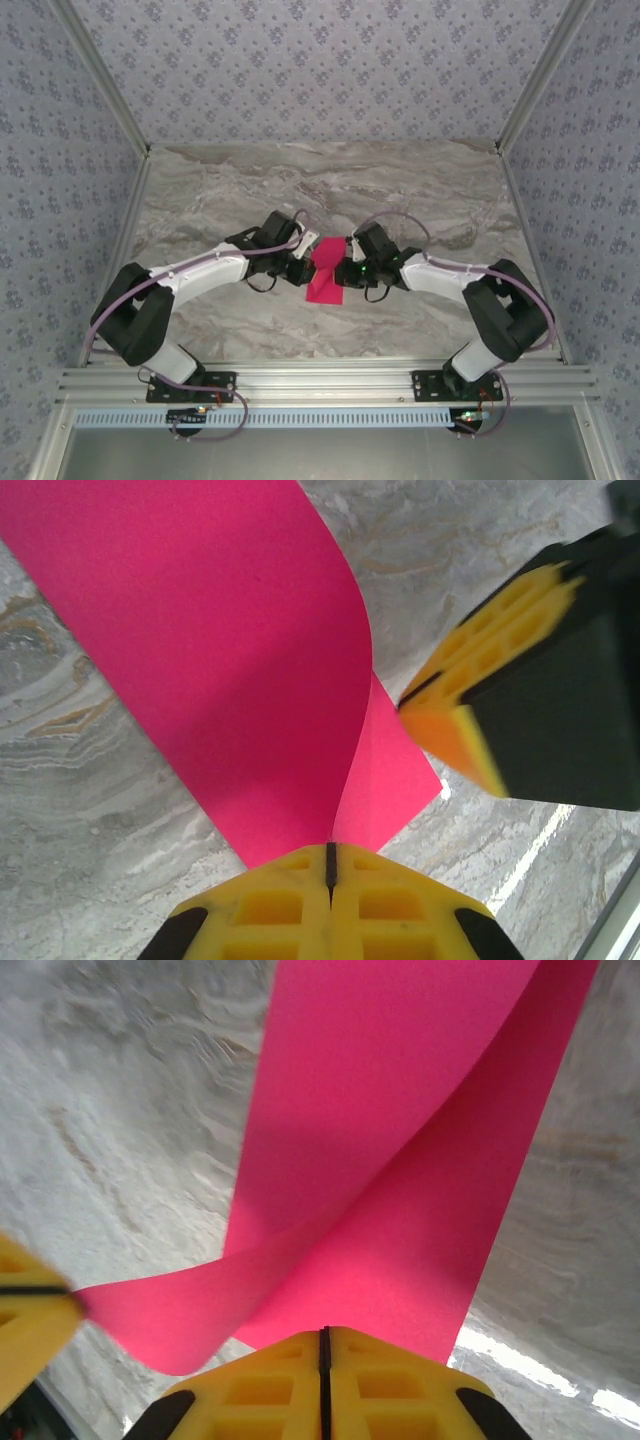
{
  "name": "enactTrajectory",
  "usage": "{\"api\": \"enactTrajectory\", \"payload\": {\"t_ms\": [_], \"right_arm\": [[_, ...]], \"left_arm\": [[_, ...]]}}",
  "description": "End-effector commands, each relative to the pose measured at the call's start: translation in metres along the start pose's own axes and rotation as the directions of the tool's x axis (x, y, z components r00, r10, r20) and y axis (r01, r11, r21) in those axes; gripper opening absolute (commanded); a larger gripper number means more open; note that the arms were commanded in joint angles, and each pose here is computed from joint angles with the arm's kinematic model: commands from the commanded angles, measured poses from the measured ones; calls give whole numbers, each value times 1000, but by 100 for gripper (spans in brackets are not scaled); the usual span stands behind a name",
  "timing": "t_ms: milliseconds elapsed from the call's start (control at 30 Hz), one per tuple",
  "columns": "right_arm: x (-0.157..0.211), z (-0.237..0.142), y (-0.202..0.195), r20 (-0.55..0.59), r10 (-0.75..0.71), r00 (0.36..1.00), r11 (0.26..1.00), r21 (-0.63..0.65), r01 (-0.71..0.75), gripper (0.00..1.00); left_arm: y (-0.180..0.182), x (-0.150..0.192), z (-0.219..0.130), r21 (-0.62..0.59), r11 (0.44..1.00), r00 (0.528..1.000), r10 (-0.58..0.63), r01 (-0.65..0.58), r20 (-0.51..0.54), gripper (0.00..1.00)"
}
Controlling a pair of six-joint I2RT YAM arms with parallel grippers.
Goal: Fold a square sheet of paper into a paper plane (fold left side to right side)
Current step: Fold the triangle a second time at the center of the table.
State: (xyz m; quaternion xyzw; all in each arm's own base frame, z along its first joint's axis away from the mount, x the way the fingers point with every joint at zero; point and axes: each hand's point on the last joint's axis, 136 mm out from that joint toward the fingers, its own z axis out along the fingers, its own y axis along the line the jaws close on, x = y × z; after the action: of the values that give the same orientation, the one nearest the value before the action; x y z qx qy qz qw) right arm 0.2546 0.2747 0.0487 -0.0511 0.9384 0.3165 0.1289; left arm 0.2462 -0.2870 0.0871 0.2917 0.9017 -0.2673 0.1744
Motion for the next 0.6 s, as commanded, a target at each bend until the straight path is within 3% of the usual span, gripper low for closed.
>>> {"api": "enactTrajectory", "payload": {"t_ms": [0, 567], "right_arm": [[13, 16, -10, -33, 49, 998, 998, 33, -48, 10], [34, 23, -31, -101, 25, 995, 987, 159, -9, 10]], "left_arm": [[-2, -2, 2, 19, 1000, 999, 23, -23, -29, 0], [25, -9, 17, -52, 998, 998, 23, -26, -53, 0]]}}
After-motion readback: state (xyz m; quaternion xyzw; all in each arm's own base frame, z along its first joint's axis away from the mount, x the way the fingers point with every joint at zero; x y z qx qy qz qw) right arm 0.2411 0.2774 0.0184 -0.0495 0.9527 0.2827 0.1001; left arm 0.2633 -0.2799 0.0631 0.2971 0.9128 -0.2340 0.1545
